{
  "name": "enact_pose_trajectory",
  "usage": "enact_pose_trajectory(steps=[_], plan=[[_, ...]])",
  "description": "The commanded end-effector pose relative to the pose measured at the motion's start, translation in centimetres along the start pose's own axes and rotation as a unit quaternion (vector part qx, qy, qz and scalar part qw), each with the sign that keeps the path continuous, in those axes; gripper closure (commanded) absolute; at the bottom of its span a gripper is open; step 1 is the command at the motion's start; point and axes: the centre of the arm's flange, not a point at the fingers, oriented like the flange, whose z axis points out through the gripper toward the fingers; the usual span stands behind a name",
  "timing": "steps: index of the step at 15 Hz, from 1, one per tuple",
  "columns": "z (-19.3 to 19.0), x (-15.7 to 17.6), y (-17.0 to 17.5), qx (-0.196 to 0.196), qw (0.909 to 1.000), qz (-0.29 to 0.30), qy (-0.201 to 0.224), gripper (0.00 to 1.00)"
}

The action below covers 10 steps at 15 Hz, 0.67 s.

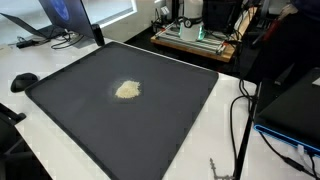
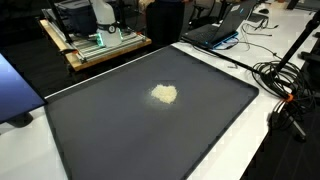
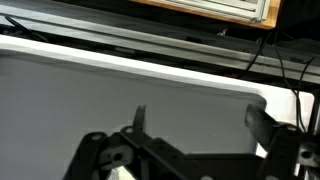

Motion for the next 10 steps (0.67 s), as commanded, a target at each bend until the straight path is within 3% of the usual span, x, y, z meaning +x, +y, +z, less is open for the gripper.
enact_pose_trajectory(steps=[1,4,10], plan=[[0.0,0.0,0.0,0.000,1.0000,0.000,0.000,0.00],[-0.5,0.5,-1.8,0.011,0.9987,-0.046,0.016,0.00],[-3.4,1.6,-10.0,0.034,0.9864,-0.152,0.051,0.00]])
